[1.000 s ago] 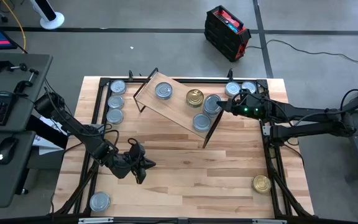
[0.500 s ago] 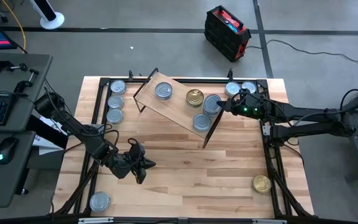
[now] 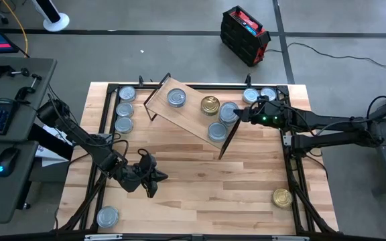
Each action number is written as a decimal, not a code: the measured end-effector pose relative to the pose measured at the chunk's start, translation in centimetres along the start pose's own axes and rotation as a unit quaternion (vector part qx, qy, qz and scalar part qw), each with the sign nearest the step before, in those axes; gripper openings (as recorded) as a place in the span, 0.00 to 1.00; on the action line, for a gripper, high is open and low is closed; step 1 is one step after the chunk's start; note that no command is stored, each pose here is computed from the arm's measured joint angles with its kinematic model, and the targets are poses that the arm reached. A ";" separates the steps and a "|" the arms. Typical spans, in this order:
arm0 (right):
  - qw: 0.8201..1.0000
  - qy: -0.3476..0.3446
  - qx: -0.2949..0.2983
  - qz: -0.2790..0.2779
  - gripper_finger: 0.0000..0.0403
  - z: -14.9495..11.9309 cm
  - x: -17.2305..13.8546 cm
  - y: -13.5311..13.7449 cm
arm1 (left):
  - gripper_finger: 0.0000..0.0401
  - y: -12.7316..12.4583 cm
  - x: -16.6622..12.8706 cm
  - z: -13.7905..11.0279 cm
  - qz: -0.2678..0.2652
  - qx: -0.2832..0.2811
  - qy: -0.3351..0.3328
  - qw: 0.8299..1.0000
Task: Stack canned seafood by type on shelf
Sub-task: Stack the white-green tuna can on top of the other white-green tuna cans on the shelf
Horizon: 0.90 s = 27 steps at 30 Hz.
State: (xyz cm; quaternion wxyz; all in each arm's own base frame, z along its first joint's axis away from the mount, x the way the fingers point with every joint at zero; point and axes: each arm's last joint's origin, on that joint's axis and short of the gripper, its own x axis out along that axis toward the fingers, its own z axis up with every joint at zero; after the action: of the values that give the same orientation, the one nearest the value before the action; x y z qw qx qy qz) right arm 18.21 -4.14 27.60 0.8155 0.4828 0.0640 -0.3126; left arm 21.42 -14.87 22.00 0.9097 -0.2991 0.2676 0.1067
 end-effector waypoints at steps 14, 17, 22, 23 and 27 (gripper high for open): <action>1.000 -0.012 0.000 -0.007 0.71 0.1 0.0 0.0 | 0.00 0.0 0.0 0.0 0.000 0.003 0.000 1.000; 1.000 -0.012 -0.005 -0.006 0.71 0.1 0.0 0.0 | 0.00 0.0 0.0 0.0 0.000 0.001 0.000 1.000; 0.998 -0.017 -0.055 0.011 0.72 0.2 0.0 0.3 | 0.00 0.0 0.0 0.0 0.000 0.001 0.000 1.000; 0.998 -0.021 -0.060 0.012 0.72 0.3 0.0 0.4 | 0.00 0.0 0.0 0.0 0.000 0.001 0.000 1.000; 0.996 -0.040 -0.083 -0.014 0.72 0.8 -0.5 0.7 | 0.00 0.0 0.0 -0.1 -0.007 0.000 0.013 1.000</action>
State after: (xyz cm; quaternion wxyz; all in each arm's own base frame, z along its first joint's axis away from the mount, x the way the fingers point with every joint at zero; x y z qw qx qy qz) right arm 18.10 -4.35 28.73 0.8502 0.4000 0.0640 -0.3363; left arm 21.40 -14.95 21.97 0.9070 -0.3021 0.2772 0.0960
